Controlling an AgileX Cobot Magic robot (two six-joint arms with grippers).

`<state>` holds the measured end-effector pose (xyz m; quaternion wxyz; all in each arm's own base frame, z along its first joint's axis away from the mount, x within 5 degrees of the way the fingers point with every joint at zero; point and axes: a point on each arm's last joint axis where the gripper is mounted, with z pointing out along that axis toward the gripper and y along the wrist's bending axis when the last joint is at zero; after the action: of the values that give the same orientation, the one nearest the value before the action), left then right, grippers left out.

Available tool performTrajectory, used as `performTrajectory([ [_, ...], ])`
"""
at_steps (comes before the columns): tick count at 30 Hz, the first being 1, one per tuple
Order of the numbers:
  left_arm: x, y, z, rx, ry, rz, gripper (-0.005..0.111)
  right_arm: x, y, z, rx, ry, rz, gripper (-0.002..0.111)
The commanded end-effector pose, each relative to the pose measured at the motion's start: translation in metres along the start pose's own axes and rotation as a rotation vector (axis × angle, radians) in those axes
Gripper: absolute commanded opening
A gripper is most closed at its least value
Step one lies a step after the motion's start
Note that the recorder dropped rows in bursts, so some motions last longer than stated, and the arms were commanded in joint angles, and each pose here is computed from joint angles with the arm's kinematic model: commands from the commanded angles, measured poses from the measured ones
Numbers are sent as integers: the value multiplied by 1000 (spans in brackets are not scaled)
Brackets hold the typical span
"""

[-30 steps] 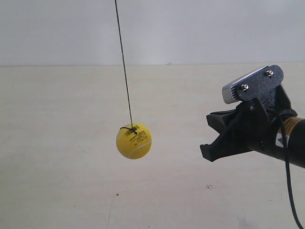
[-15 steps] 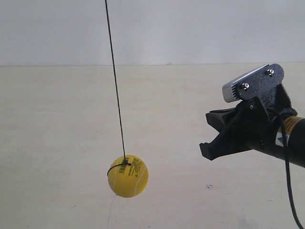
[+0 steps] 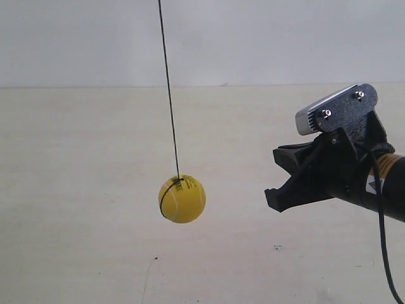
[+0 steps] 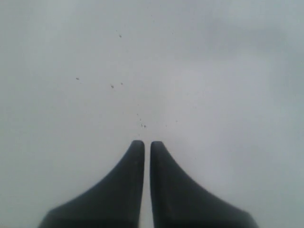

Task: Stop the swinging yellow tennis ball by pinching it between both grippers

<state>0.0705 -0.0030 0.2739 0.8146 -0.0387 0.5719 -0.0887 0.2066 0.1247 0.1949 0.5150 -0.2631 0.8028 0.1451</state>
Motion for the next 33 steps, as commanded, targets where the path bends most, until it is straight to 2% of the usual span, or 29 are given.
performTrajectory([
  [1, -8, 2, -10, -39, -83, 14, 5, -4, 0, -1, 1, -24, -6, 0],
  [17, -23, -2, -30, -29, -235, 29, 5, -3, 0, -1, 1, -23, -2, 0],
  [33, -23, -2, -30, -28, -238, 29, 5, -4, 0, -1, 0, -25, -2, 0],
])
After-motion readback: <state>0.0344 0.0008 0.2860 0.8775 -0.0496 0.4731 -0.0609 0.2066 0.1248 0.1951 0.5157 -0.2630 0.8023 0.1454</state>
